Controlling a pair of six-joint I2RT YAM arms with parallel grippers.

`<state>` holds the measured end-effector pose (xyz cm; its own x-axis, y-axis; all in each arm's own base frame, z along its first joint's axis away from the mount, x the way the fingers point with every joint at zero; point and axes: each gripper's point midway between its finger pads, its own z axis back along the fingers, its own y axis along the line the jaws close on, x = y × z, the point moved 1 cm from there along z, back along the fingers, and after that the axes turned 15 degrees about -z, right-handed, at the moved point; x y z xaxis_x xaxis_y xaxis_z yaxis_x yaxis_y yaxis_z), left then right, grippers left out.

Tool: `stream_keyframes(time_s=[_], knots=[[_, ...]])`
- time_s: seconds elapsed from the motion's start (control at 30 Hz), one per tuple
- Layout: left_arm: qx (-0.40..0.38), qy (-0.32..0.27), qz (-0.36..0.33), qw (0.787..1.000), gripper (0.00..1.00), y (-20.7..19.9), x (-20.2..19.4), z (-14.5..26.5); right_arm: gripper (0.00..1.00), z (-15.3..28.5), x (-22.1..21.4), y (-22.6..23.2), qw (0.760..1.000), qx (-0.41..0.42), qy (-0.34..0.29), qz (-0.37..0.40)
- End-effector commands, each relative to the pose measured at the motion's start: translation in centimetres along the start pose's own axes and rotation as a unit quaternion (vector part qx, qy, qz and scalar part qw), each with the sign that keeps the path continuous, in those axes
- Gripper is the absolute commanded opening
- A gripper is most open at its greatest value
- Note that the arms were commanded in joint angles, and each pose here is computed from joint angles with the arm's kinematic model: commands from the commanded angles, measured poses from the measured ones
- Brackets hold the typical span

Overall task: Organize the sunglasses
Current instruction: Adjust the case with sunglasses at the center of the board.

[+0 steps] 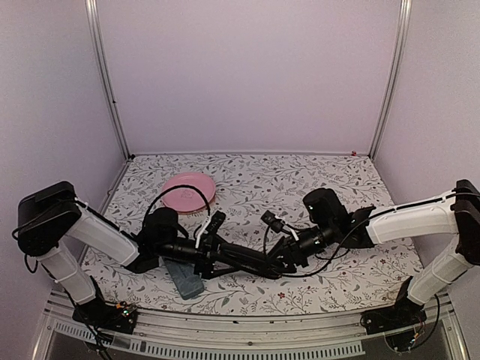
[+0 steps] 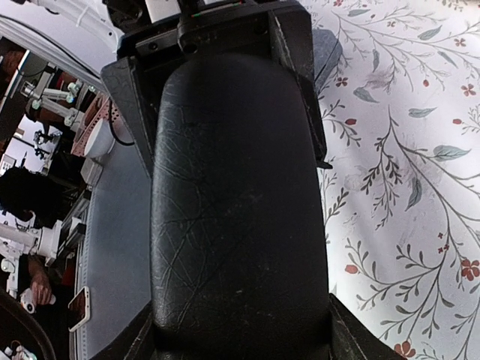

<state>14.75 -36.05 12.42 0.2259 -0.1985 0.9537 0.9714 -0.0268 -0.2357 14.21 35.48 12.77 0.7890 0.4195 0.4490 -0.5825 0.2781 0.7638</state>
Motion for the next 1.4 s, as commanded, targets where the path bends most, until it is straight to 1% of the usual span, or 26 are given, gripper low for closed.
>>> stream_keyframes(time_s=[0.0,0.03,0.13,0.17,0.4,0.5,0.7,0.8,0.93,1.1,1.13,1.27,1.37], knots=[[0.009,-0.075,-0.03,0.997,0.79,0.4,3.2,1.0,0.32,0.2,1.9,-0.2,0.999,-0.023,-0.035,-0.03],[0.01,-0.079,-0.026,0.996,0.83,0.6,3.2,1.3,0.32,0.2,1.9,-0.2,0.999,-0.023,-0.036,-0.031],[0.008,-0.081,-0.021,0.996,0.97,0.5,3.1,1.6,0.32,0.2,1.8,-0.4,0.998,-0.025,-0.037,-0.035],[0.005,-0.08,-0.021,0.997,0.99,0.4,3.0,1.7,0.32,0.2,1.8,-0.4,0.998,-0.026,-0.038,-0.036],[0.01,-0.064,-0.023,0.998,0.99,0.3,2.1,1.8,0.32,0.4,2.1,0.1,0.998,-0.015,-0.046,-0.033],[0.014,-0.052,-0.028,0.998,0.95,0.4,1.7,1.7,0.32,0.5,2.2,0.8,0.999,0.003,-0.044,-0.029],[0.021,-0.043,-0.038,0.998,0.78,0.8,1.7,1.4,0.35,0.3,2.0,1.8,0.998,0.038,-0.035,-0.022],[0.022,-0.046,-0.037,0.998,0.7,1.0,1.9,1.3,0.37,0.1,1.8,1.9,0.998,0.043,-0.031,-0.021],[0.021,-0.05,-0.031,0.998,0.55,1.3,2.3,0.9,0.43,-0.3,1.5,1.7,0.999,0.04,-0.024,-0.02],[0.027,-0.054,-0.006,0.998,0.35,1.8,2.5,0.7,0.5,-0.9,1.0,0.8,0.999,0.02,-0.018,-0.023],[0.029,-0.054,0.0,0.998,0.31,2.0,2.4,0.6,0.52,-1.1,1.0,0.6,0.999,0.016,-0.016,-0.023],[0.034,-0.048,0.024,0.998,0.16,2.5,2.3,0.3,0.68,-1.5,0.7,-0.1,1.0,-0.007,-0.012,-0.019],[0.044,-0.035,0.038,0.998,0.07,3.1,1.8,0.1,0.78,-1.2,0.9,-0.1,1.0,-0.019,-0.017,-0.009]])
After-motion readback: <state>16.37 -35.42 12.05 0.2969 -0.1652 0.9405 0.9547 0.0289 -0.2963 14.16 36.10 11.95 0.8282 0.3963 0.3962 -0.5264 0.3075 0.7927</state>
